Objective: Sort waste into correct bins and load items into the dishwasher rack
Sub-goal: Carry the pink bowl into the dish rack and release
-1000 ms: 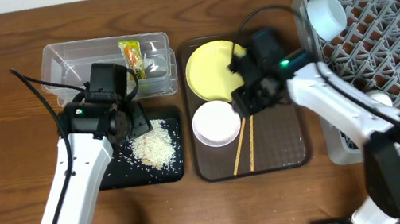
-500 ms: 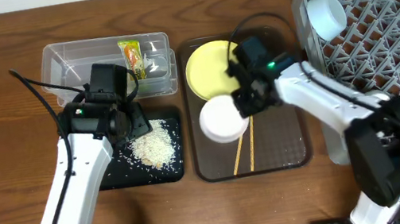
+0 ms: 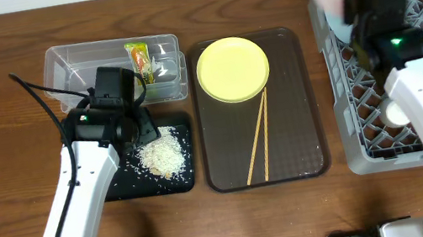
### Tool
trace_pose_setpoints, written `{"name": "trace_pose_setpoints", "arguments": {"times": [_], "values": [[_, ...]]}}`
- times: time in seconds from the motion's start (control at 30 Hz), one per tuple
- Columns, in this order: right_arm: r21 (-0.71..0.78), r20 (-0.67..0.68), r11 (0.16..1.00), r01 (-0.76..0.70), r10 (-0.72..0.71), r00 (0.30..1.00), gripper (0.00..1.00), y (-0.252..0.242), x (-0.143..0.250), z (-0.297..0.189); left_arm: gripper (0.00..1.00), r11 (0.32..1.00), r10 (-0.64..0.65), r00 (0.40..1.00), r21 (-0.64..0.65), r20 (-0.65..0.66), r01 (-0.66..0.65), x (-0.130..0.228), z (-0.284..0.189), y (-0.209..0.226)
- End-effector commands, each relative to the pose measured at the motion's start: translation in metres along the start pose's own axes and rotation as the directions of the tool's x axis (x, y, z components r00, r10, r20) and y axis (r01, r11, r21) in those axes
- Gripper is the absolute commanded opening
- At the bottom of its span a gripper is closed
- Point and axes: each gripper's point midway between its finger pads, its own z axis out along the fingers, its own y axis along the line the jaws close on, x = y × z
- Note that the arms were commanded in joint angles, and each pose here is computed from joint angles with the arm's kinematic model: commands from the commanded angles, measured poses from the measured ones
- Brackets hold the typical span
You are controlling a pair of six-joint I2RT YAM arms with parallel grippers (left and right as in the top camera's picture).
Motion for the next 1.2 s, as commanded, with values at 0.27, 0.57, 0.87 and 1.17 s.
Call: {"name": "trace_pose_setpoints", "arguments": {"times": [0.27,0.57,0.87,1.17], "values": [[0.463,-0.063,0.868,0.178,-0.168,0.984,0.01,-0.118,0.013,0.082,0.68,1.000,-0.009,1.000,-0.014,0.017,0.010,-0.005,-0.001,0.003],[0.463,-0.162,0.829,0.315,-0.270,0.949,0.01,-0.108,0.055,0.134,0.68,1.000,-0.010,1.000,-0.012,0.021,0.010,-0.006,-0.001,0.003],[0.415,-0.208,0.840,0.350,-0.286,0.935,0.01,-0.079,0.086,0.153,0.68,1.000,-0.010,1.000,-0.010,0.024,0.010,-0.006,-0.001,0.002],[0.332,-0.292,0.842,0.425,-0.337,0.895,0.01,-0.044,0.108,0.142,0.68,1.000,-0.010,1.000,-0.010,0.023,0.010,-0.006,-0.001,0.002]]}}
